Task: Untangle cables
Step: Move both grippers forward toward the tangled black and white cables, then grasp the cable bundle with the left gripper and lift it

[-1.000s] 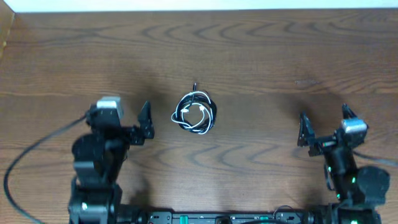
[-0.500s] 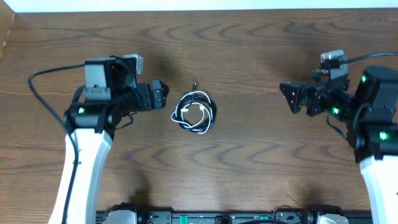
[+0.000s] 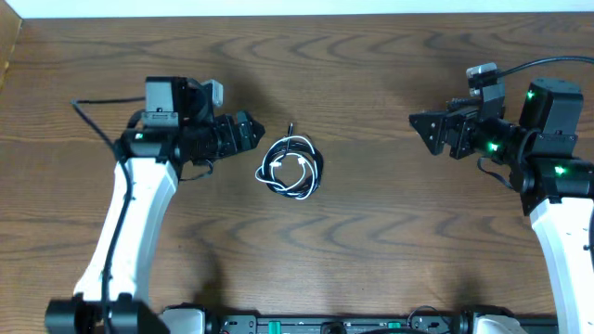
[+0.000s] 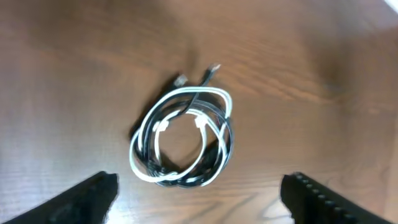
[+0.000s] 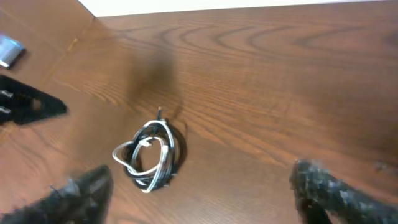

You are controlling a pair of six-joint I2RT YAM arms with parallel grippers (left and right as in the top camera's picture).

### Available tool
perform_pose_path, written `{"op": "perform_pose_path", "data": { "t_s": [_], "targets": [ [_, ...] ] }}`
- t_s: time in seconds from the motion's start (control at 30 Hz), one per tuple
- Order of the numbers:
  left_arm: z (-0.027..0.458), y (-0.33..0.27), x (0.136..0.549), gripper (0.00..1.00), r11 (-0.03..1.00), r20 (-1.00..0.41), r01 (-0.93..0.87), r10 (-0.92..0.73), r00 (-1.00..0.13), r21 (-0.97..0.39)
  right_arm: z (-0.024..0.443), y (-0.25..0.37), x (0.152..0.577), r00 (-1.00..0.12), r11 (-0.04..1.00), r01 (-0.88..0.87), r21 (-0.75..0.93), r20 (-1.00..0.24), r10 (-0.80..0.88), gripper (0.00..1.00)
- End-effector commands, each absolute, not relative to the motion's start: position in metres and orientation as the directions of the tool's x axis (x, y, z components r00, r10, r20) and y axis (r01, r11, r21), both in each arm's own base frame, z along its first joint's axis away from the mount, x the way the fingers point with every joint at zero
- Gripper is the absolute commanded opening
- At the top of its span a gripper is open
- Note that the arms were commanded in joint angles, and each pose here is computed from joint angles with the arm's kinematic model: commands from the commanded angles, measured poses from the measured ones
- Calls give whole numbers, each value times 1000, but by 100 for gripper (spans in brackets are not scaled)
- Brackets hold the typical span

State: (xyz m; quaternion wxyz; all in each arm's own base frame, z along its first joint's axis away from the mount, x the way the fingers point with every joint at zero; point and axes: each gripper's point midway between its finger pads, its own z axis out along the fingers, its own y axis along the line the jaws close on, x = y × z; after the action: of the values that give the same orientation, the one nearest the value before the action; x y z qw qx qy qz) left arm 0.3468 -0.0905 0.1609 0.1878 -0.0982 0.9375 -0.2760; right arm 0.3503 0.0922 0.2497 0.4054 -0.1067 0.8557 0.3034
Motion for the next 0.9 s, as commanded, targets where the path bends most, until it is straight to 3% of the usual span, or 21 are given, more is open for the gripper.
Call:
{"op": "perform_pose_path", "data": {
  "t_s": [0.0,0.07,0.17,0.2,0.3,0.43,0.63,0.87],
  "targets": [
    [133,-82,346,83,827,-177,-298,-423,-889,-477,258,92,353,-639,792,-428,435,-765,75,73],
    [115,-72,340,83,841,-157,-398,-477,-865,-366,253,87,356,-658,811,-380,445,-746,102,67],
    [98,-79,333,74,857,-121,-419,-470,-874,-300,245,82,360,-678,827,-332,454,-724,126,61],
    [89,-88,331,65,867,-99,-408,-450,-887,-286,241,82,362,-687,827,-326,459,-716,126,61],
    [72,-93,326,52,874,-69,-427,-453,-889,-233,233,82,365,-706,825,-310,473,-695,134,57],
    [48,-85,320,50,842,-30,-523,-530,-847,-130,219,83,366,-747,819,-270,506,-647,153,54],
    [27,-91,314,49,842,37,-529,-528,-849,-107,202,89,367,-783,814,-256,521,-605,141,54],
    [15,-109,322,49,865,17,-487,-489,-872,-124,192,95,368,-803,813,-254,524,-583,126,55]
  ]
}}
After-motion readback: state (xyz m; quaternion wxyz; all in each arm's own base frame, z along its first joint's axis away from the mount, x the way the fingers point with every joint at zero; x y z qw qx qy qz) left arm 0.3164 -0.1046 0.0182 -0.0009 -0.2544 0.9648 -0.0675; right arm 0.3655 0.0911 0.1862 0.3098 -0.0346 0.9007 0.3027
